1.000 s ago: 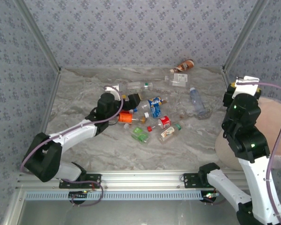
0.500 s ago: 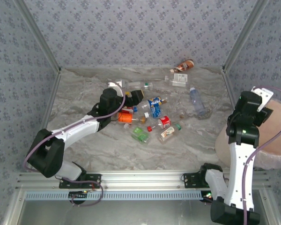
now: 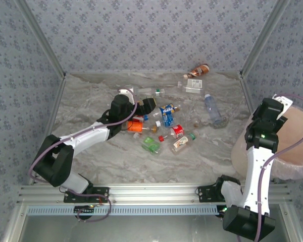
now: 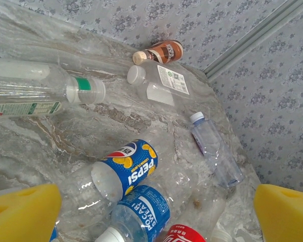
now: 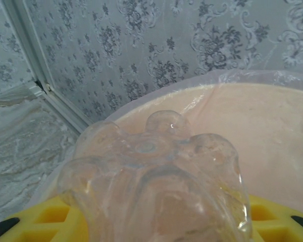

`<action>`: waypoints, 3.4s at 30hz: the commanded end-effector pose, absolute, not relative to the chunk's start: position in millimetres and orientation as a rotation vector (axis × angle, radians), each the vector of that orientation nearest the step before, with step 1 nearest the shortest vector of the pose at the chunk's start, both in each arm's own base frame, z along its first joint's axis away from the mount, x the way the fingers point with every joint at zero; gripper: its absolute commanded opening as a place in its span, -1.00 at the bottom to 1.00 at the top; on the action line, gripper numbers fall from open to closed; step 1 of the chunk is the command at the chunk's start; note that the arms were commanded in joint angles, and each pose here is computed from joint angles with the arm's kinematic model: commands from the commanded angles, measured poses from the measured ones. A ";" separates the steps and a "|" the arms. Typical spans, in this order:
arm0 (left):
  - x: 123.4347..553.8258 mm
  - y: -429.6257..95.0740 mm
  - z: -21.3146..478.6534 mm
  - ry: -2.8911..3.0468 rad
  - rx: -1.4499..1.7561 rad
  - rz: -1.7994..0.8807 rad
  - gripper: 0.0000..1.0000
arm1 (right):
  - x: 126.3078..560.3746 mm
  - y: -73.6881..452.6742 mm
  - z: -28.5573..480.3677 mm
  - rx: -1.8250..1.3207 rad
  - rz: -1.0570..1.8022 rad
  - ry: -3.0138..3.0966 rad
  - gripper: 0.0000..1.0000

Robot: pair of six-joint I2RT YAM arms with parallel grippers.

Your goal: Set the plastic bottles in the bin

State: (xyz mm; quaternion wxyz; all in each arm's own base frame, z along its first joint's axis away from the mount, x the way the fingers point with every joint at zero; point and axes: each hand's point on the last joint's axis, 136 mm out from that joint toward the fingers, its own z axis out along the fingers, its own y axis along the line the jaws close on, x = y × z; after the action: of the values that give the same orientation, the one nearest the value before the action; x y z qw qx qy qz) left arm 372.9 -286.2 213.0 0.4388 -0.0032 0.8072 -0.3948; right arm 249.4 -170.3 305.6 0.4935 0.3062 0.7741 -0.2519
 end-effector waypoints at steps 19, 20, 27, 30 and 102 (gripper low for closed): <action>384.4 -283.2 214.7 2.018 -0.080 -0.983 0.96 | 256.3 -167.0 316.4 0.751 -0.537 1.787 0.48; 384.6 -281.5 213.9 2.023 -0.087 -0.977 0.96 | 255.0 -166.4 319.8 0.756 -0.529 1.773 0.50; 386.0 -261.6 201.6 2.050 -0.178 -0.914 0.96 | 251.3 -154.5 341.7 0.754 -0.436 1.733 0.58; 386.5 -247.5 190.5 2.091 -0.260 -0.871 0.96 | 251.4 -139.0 357.6 0.727 -0.334 1.717 0.65; 333.2 -120.2 155.8 2.081 -0.546 -0.490 0.96 | 221.4 126.9 25.2 0.997 0.190 2.612 0.71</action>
State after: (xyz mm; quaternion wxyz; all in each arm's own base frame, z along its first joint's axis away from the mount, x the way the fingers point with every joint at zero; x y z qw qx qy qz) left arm 334.4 -128.9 150.5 0.4386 -0.2142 0.8475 -0.2083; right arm 226.5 137.2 34.2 0.1751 0.3513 0.9149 0.0946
